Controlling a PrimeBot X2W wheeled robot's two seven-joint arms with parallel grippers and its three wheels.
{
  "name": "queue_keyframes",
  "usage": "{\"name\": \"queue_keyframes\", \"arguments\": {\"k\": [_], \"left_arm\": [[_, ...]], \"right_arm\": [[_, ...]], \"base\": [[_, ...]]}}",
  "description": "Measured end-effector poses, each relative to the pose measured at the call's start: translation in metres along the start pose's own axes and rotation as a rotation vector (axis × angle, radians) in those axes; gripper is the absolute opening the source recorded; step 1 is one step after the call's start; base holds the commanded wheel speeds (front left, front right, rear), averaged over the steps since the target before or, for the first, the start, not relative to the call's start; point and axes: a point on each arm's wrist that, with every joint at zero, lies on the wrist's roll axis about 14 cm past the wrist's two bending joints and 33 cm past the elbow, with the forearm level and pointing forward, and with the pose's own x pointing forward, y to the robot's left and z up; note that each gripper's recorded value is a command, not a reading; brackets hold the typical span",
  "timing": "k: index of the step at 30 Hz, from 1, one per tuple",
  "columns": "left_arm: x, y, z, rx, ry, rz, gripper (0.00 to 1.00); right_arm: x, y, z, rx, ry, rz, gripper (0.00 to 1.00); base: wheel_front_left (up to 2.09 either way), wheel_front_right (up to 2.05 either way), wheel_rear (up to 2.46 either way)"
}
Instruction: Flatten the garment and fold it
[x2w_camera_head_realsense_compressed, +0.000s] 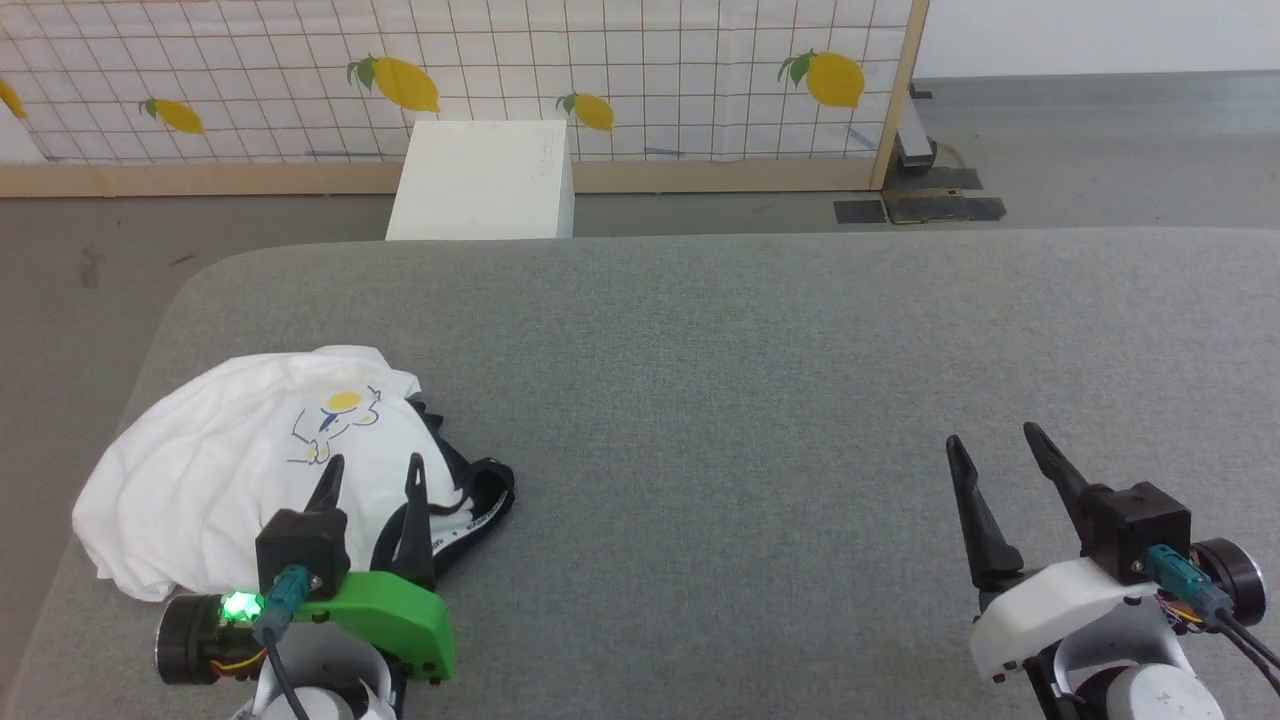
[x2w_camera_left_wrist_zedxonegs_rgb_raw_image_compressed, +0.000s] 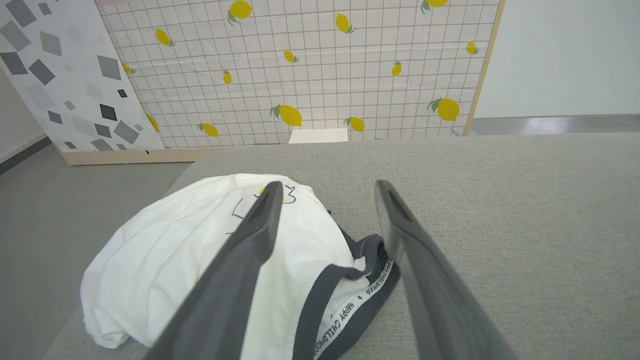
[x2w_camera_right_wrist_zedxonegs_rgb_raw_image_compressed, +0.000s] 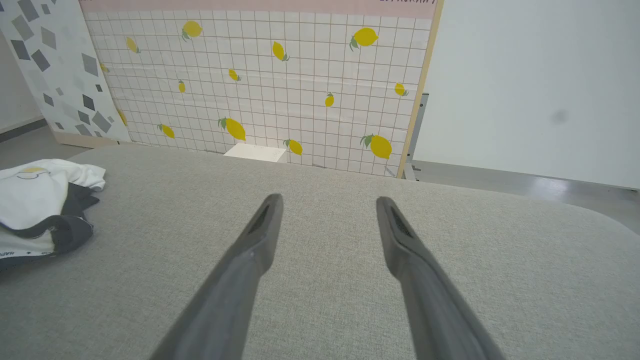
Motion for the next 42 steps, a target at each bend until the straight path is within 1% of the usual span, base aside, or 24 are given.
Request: {"name": "queue_keyframes", "arguments": {"k": [17, 30, 42], "left_arm": [[-0.003, 0.000, 0.001, -0.017, -0.023, 0.010, 1.00], [-0.016, 0.021, -0.001, -0.032, -0.031, 0.083, 1.00], [-0.035, 0.048, -0.005, -0.050, -0.040, 0.176, 1.00]], "right_arm": [[-0.002, 0.000, -0.005, 0.042, -0.009, -0.001, 1.00], [0.003, 0.018, -0.010, 0.074, -0.007, 0.053, 1.00], [0.012, 0.045, -0.014, 0.108, -0.008, 0.132, 1.00]], "base": [[0.00, 0.00, 0.00], [0.00, 0.00, 0.00], [0.00, 0.00, 0.00]]}}
